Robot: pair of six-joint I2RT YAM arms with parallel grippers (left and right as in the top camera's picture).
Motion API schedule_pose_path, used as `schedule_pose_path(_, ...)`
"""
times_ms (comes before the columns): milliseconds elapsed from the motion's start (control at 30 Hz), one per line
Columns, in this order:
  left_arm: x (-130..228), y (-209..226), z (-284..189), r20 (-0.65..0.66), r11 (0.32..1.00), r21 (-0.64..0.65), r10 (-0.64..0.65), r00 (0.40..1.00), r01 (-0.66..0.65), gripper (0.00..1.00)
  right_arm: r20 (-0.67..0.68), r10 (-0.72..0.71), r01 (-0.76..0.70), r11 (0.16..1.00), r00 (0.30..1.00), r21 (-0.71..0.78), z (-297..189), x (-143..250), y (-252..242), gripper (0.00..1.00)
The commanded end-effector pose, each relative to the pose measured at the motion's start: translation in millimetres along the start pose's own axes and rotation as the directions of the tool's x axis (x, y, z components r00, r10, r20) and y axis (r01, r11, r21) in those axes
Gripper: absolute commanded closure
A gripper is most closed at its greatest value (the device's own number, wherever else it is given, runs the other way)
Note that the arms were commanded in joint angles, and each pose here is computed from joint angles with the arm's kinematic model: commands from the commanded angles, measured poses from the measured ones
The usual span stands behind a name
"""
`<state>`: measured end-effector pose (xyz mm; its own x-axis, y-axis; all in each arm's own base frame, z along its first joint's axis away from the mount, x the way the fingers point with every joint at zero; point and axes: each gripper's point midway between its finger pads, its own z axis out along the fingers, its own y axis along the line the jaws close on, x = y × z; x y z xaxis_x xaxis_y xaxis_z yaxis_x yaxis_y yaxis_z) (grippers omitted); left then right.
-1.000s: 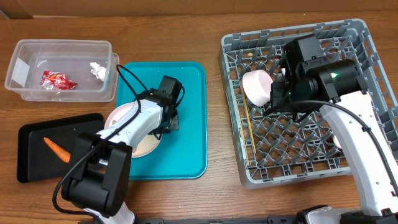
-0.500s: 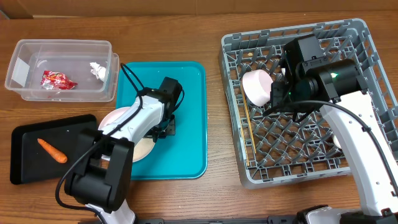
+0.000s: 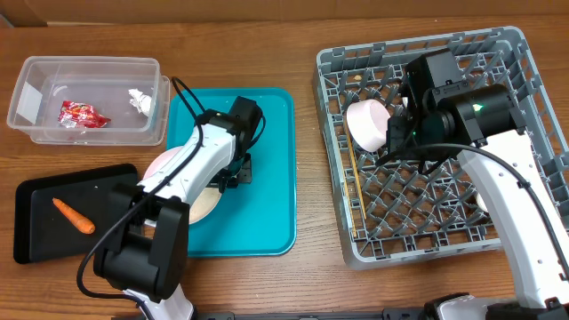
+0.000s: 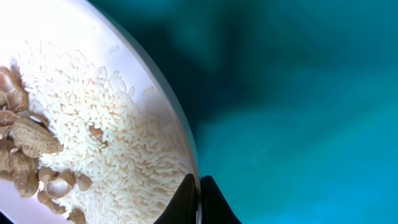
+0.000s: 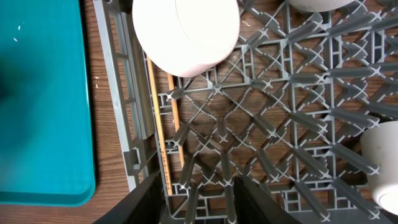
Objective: Sort waste into correct bins and load items into the dishwasher
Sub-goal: 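Lift the plate with the left gripper and carry it over the black tray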
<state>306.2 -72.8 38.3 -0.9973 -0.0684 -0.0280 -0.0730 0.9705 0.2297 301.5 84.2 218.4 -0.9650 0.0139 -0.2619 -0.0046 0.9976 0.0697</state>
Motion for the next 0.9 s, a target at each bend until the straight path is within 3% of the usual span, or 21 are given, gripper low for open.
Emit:
schedule_pose_path(0, -6.9, -1.2, -8.7, 0.016, 1.0, -0.021, 0.012, 1.0, -0.012, 0.96, 0.013, 0.002, -0.001, 1.0, 1.0, -0.008, -2.1, -3.6, 1.0, 0.59)
schedule_pose_path(600, -24.0, 17.5, -58.6, 0.042, 0.998, -0.059, -0.03, 0.999, 0.032, 0.96, 0.013, 0.002, -0.001, 1.0, 1.0, -0.007, -2.1, -3.4, 1.0, 0.59)
schedule_pose_path(867, -23.7, 74.6, -90.2, 0.08, 0.982, 0.025, -0.189, 0.979, 0.188, 0.96, 0.013, 0.002, -0.002, 1.0, 1.0, -0.007, -2.0, -3.6, 0.8, 0.59)
